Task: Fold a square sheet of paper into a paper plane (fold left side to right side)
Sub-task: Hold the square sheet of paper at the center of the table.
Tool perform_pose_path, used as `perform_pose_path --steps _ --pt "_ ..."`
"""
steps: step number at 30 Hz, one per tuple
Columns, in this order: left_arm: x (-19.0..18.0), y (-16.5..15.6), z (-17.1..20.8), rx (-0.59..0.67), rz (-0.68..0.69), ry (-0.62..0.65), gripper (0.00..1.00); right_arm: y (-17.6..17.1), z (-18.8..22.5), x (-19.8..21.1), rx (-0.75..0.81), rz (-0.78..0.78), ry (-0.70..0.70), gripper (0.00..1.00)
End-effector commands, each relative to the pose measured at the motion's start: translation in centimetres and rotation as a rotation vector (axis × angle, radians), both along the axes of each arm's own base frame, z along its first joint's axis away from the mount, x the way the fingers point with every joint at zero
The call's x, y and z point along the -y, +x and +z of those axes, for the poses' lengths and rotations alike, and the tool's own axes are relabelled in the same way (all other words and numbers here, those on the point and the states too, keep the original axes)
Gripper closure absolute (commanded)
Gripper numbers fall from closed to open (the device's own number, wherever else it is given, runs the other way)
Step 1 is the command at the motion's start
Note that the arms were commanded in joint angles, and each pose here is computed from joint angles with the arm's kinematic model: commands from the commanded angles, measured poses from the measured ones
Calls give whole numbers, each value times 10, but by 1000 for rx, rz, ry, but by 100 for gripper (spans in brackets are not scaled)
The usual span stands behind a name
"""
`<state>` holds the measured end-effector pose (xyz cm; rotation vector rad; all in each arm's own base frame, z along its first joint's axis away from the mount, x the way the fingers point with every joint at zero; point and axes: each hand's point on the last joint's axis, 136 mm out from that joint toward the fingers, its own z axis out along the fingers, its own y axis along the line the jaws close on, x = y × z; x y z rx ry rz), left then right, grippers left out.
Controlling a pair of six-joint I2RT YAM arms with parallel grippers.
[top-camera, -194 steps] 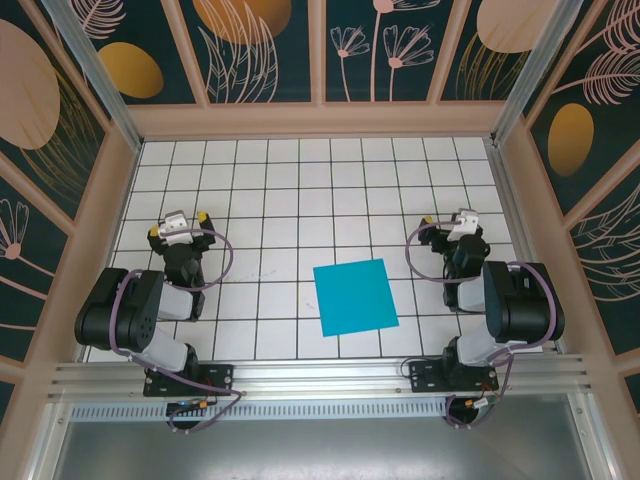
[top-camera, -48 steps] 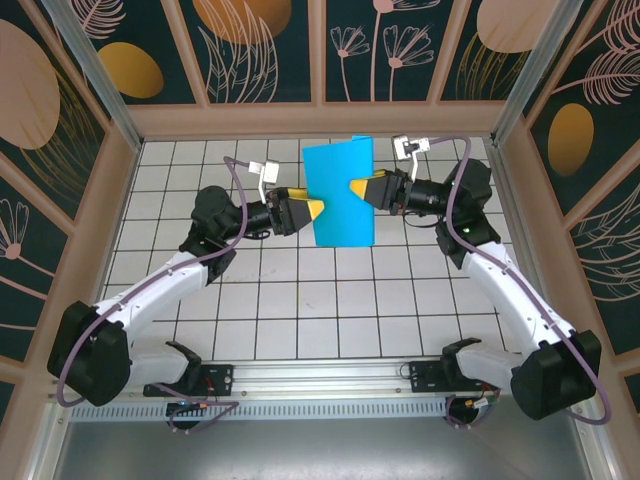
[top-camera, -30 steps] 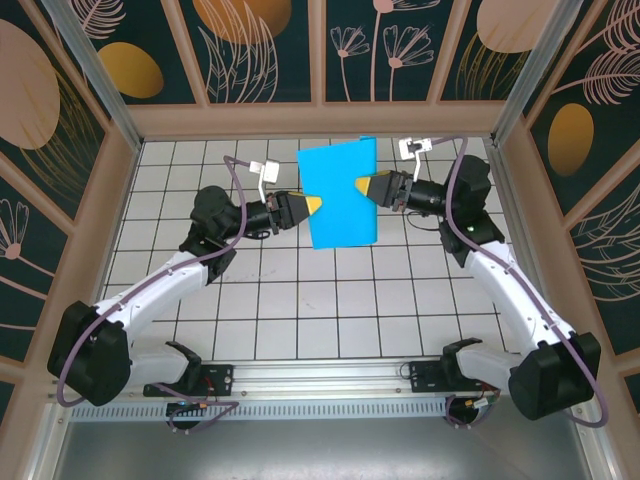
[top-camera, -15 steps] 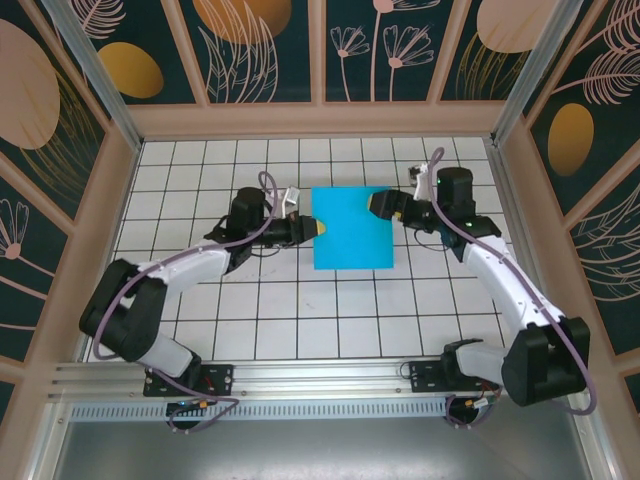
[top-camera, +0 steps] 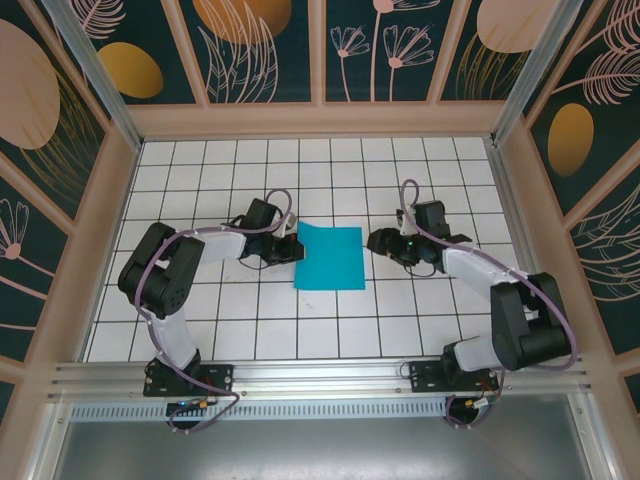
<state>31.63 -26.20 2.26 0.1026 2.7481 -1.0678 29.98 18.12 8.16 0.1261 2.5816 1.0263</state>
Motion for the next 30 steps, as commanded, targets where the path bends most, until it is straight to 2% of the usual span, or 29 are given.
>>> perform_pose_path --steps 1,7,16,26,30 --pt "-5 7 7 42 -32 47 100 11 5 -25 25 27 77 43" --pt "-5 5 12 45 -34 43 100 19 -20 -48 -25 63 22 53" --pt "2 6 25 53 -40 -9 100 23 -50 -52 -85 70 -47 58" --pt "22 3 53 61 -78 -169 63 11 -71 -47 -145 79 -117 58" --pt "36 2 69 71 -99 -251 53 10 -73 -47 -152 79 -118 58"
